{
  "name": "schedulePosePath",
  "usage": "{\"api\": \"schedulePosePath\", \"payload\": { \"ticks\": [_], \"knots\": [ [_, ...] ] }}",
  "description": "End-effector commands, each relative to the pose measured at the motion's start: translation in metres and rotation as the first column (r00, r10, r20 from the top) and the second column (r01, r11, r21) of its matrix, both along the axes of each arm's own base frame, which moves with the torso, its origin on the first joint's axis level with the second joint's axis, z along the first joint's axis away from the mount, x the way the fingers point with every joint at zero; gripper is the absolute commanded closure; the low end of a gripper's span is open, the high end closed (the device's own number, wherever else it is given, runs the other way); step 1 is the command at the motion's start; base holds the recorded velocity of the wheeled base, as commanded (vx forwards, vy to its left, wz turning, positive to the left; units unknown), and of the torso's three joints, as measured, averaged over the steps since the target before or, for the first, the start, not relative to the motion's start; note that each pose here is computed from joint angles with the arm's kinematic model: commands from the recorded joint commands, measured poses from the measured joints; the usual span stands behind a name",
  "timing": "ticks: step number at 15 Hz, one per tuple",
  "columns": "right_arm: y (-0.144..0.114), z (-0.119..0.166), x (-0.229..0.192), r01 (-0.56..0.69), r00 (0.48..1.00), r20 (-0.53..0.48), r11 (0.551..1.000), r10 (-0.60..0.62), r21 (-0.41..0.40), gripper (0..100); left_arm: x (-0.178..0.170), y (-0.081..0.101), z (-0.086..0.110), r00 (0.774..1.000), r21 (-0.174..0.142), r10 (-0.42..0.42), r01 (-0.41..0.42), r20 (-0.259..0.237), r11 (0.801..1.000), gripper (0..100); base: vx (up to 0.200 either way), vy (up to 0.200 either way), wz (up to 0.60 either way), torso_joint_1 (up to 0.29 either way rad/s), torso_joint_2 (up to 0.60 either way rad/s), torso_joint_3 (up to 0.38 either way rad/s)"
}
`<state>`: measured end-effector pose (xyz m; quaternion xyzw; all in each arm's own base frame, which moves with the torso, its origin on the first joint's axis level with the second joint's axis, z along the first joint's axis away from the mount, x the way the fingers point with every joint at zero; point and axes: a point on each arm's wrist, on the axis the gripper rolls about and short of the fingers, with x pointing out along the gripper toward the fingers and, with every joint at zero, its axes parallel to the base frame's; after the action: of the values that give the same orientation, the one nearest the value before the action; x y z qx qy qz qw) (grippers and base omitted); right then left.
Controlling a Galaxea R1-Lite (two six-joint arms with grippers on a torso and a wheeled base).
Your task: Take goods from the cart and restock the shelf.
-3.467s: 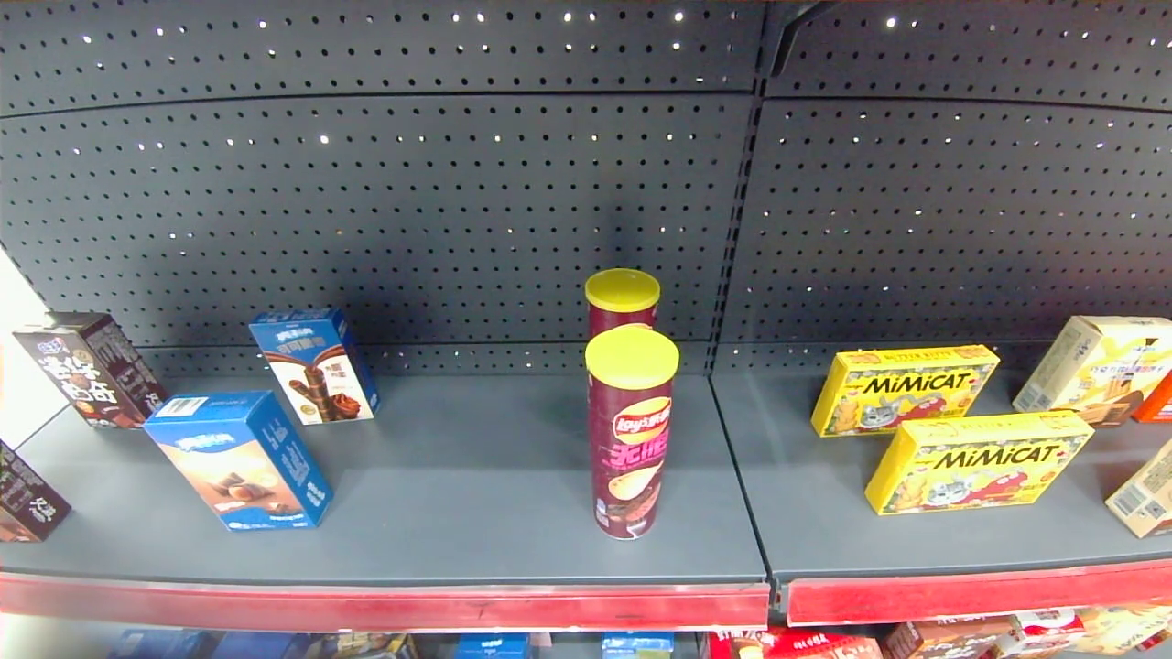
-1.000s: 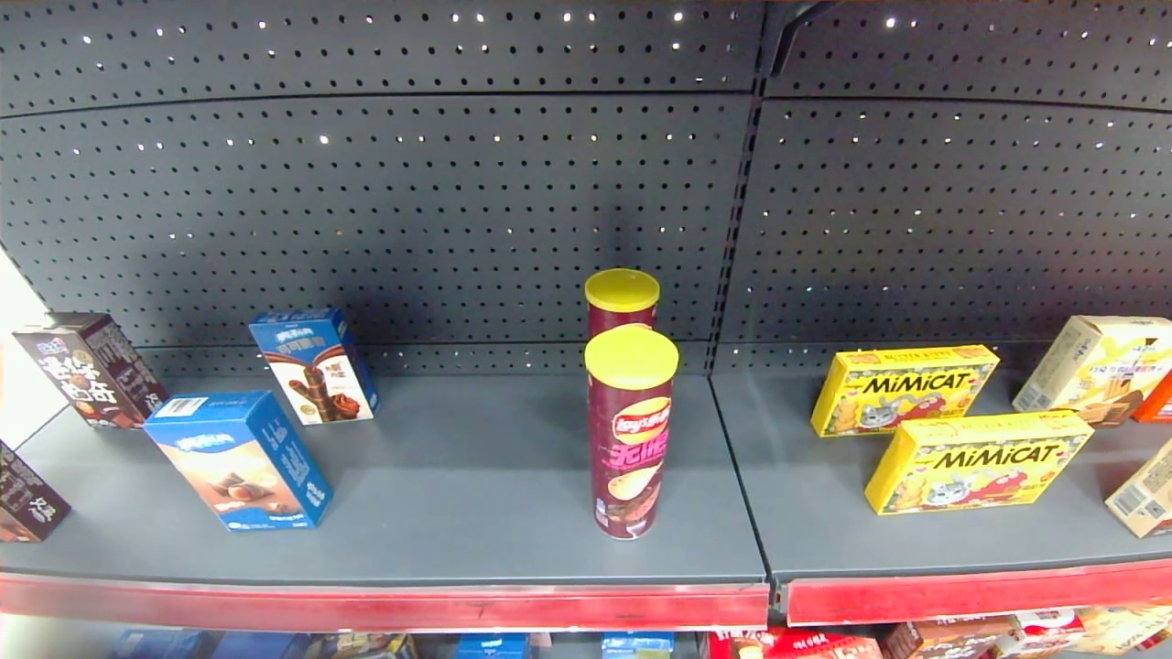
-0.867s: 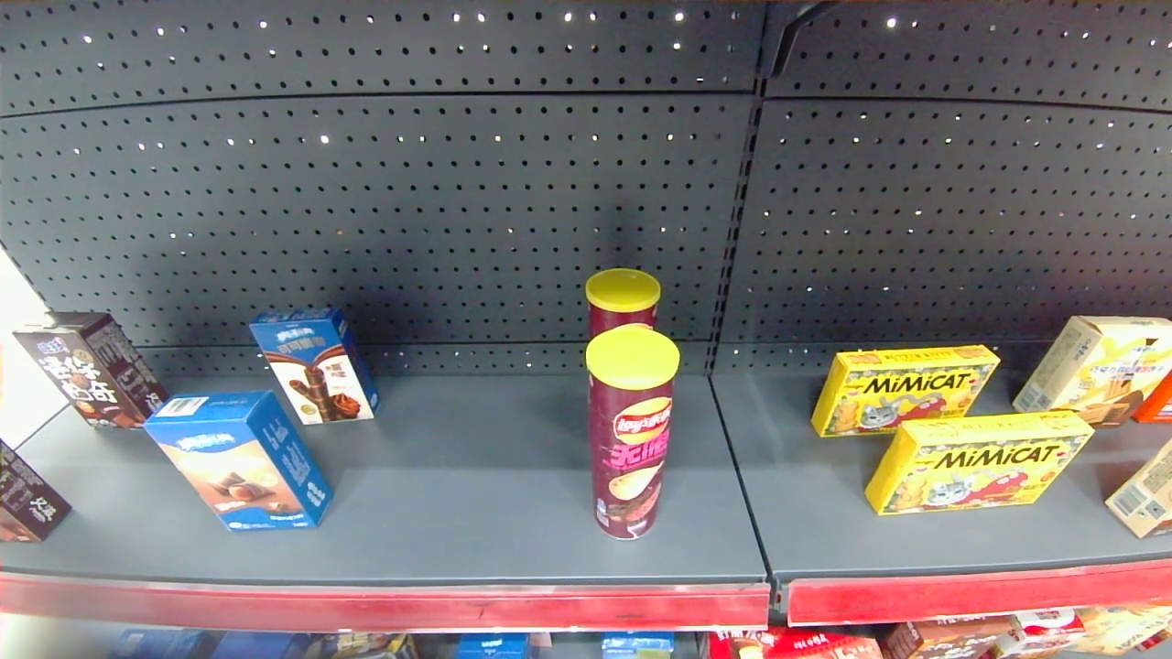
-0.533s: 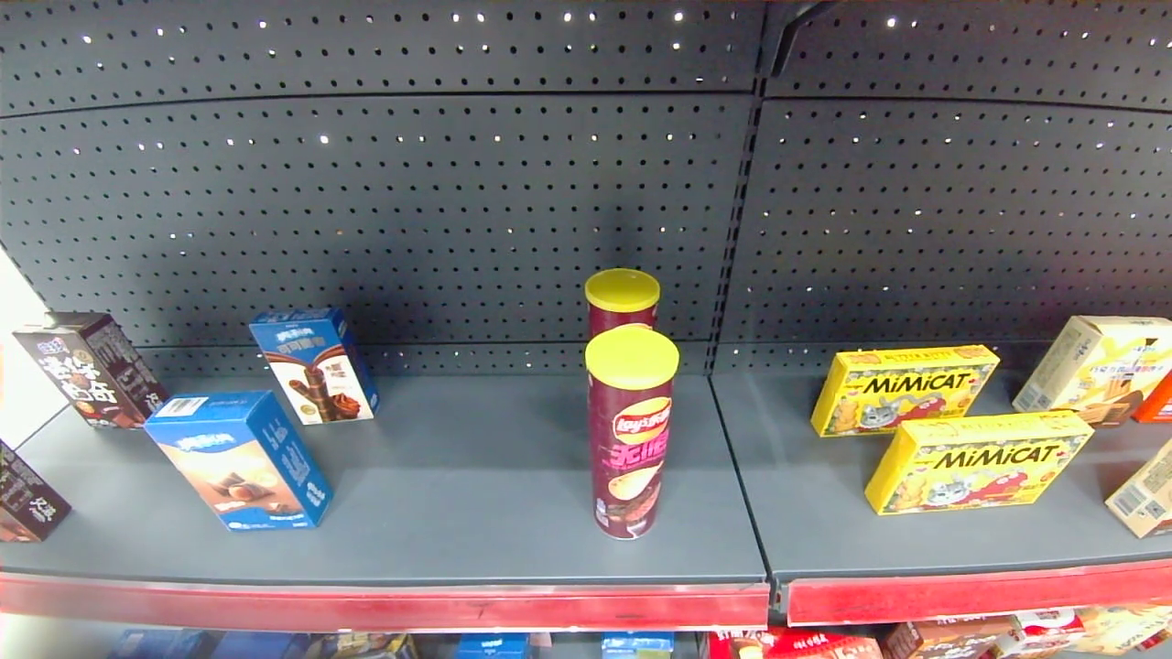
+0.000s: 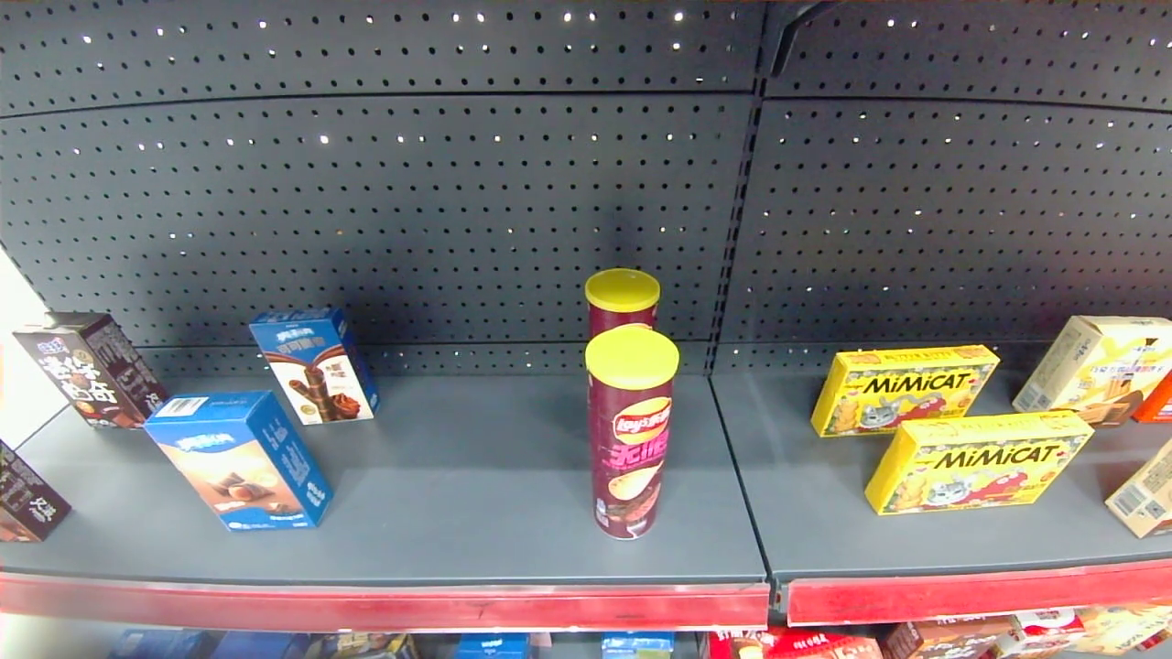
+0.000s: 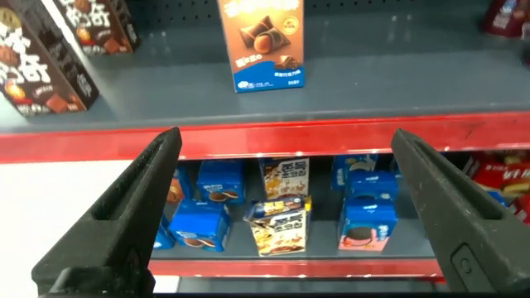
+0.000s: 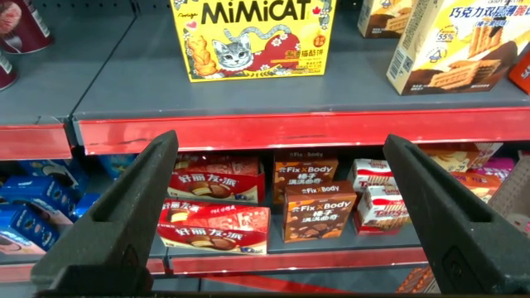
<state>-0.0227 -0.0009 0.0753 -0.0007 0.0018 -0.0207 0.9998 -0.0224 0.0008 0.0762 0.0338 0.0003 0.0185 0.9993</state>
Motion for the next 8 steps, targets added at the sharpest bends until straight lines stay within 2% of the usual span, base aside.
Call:
{"api": "schedulePosePath", "payload": {
  "ticks": [1, 6, 8],
  "knots": [
    [0.0000, 0.0000, 0.0000, 0.000, 1.000, 0.001, 1.000, 0.000, 0.000, 0, 0.0001, -0.0004, 0.0002, 1.000, 0.024, -0.017, 0.017, 0.000, 1.000, 0, 0.000, 0.000, 0.00, 0.000, 0.00, 0.000],
    [0.0001, 0.0002, 0.0000, -0.003, 1.000, 0.002, 1.000, 0.003, -0.003, 0, 0.0001, -0.0003, -0.0001, 1.000, 0.007, -0.016, 0.016, -0.002, 1.000, 0, 0.000, 0.000, 0.00, 0.000, 0.00, 0.000],
    [0.0001, 0.0000, 0.0000, -0.003, 1.000, 0.000, 1.000, 0.003, -0.003, 0, 0.0001, -0.0003, -0.0001, 1.000, -0.017, -0.014, 0.014, -0.002, 1.000, 0, 0.000, 0.000, 0.00, 0.000, 0.00, 0.000]
  ]
}}
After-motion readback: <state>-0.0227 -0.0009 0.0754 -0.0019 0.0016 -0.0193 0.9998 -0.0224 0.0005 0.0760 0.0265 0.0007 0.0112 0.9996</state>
